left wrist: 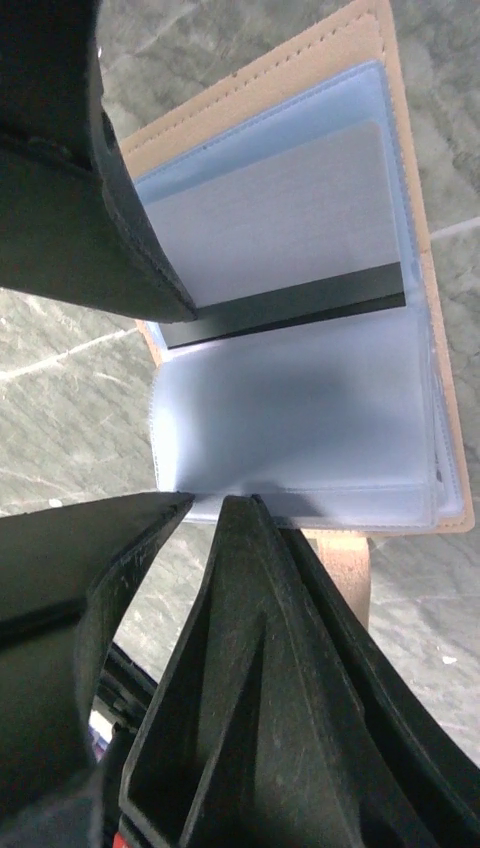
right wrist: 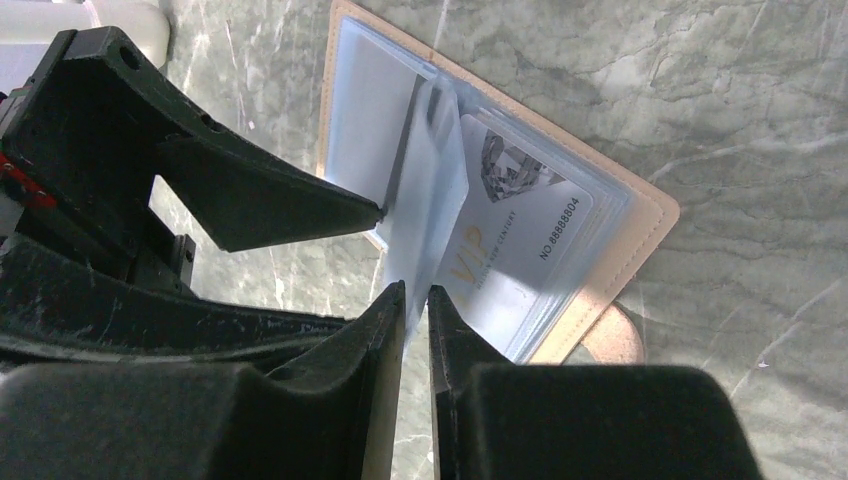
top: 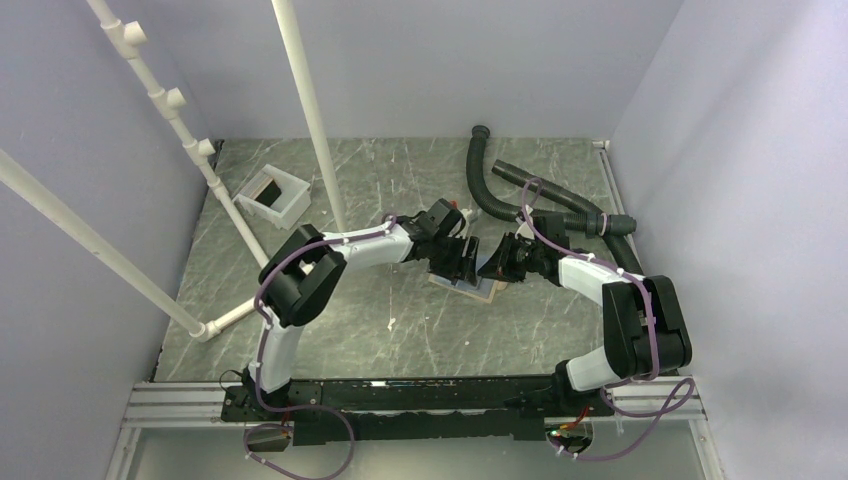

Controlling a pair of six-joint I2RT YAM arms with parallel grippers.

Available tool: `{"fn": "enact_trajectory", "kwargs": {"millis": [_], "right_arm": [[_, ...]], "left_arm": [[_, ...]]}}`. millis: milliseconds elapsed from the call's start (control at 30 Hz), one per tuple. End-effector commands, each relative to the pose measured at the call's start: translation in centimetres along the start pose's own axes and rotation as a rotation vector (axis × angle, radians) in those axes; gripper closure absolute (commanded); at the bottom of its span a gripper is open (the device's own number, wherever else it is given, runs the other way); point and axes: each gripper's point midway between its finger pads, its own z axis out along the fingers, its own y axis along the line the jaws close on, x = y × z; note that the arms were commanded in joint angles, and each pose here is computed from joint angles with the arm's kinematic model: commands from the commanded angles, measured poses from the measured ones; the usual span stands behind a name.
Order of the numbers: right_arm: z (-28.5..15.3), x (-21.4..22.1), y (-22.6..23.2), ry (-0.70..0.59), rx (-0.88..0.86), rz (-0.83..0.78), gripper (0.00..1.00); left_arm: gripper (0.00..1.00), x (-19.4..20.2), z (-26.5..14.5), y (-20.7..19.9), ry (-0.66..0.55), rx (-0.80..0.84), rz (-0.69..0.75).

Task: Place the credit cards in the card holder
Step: Insert the credit card into the card holder.

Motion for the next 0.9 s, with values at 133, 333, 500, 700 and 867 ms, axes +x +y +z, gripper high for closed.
{"fn": "enact_trajectory", "kwargs": {"millis": [133, 333, 500, 700, 867], "right_arm": [[-0.4, -1.5, 1.5, -0.045, -0.048, -0.039, 0.81], [-0.2, -1.4, 1.1, -0.042, -0.036, -0.036, 0.77], [-1.0, -1.4, -2.8, -0.067, 0.200, -0.021, 0.77], [-3.6, -2.7, -1.2, -0.174, 0.275, -0.155, 0.67], [-3.3, -2.4, 2.1, -0.145, 0.184, -0.278, 0.58]], "left_arm": [[0.41, -0.1, 0.8, 1.8, 0.004, -0.107, -0.042], [0.49, 0.2, 0.2, 3.4, -0.021, -0.161, -0.107], [0.53, 0.1, -1.0, 4.7, -0.060, -0.173, -0.175], [0.46, -0.8, -3.1, 3.6, -0.104, -0.133, -0.168], [0.28, -1.2, -7.7, 1.0, -0.152, -0.057, -0.088]]}}
